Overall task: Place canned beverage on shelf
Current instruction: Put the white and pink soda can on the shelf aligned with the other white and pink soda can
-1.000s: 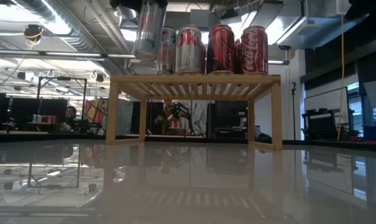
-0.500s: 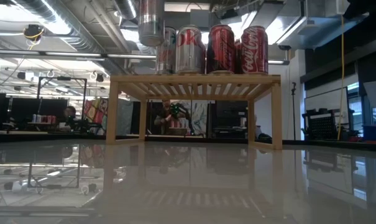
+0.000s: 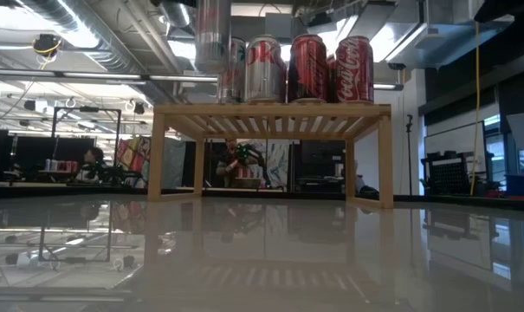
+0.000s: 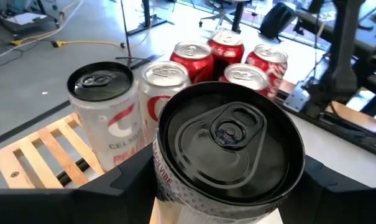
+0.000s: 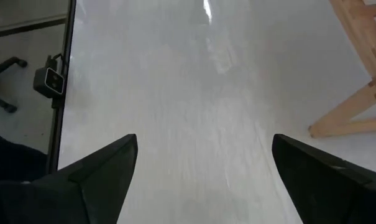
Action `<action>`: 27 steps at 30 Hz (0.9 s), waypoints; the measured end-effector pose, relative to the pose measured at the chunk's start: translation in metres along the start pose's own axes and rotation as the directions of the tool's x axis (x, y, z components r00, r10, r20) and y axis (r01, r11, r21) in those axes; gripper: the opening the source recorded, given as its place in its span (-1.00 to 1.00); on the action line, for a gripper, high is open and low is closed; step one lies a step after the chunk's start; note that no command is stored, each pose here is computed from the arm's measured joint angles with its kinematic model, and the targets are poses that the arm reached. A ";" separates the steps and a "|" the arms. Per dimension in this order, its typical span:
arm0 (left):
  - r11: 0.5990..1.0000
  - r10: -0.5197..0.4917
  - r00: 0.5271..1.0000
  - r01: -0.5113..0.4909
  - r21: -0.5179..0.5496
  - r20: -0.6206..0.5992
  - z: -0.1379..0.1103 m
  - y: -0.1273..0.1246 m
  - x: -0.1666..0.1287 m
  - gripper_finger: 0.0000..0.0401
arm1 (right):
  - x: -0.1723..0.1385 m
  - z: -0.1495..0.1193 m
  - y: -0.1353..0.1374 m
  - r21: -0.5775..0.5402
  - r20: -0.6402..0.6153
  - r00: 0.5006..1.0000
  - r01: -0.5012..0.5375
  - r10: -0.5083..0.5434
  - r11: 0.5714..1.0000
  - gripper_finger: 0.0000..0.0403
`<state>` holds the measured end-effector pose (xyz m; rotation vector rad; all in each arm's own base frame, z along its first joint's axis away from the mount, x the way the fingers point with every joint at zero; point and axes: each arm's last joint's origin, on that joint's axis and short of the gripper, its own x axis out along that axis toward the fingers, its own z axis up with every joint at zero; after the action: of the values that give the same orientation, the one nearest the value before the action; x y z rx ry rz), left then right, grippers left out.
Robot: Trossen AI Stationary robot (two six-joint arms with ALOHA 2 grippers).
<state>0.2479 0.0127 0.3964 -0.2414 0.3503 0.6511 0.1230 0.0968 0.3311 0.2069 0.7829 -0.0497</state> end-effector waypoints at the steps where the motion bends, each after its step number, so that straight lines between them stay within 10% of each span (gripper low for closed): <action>1: 1.000 0.007 1.000 -0.007 0.000 0.003 -0.001 0.002 0.003 0.17 | 0.000 0.000 0.000 0.007 0.000 1.000 0.000 0.000 1.000 0.80; 27: 0.998 0.066 0.998 -0.065 -0.012 0.008 -0.029 0.034 0.051 0.33 | 0.000 0.000 0.000 0.055 0.004 1.000 0.001 -0.002 0.998 0.80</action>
<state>0.2576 0.0572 0.3465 -0.2387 0.3475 0.7186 0.1231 0.0968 0.3313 0.2585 0.7787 -0.0731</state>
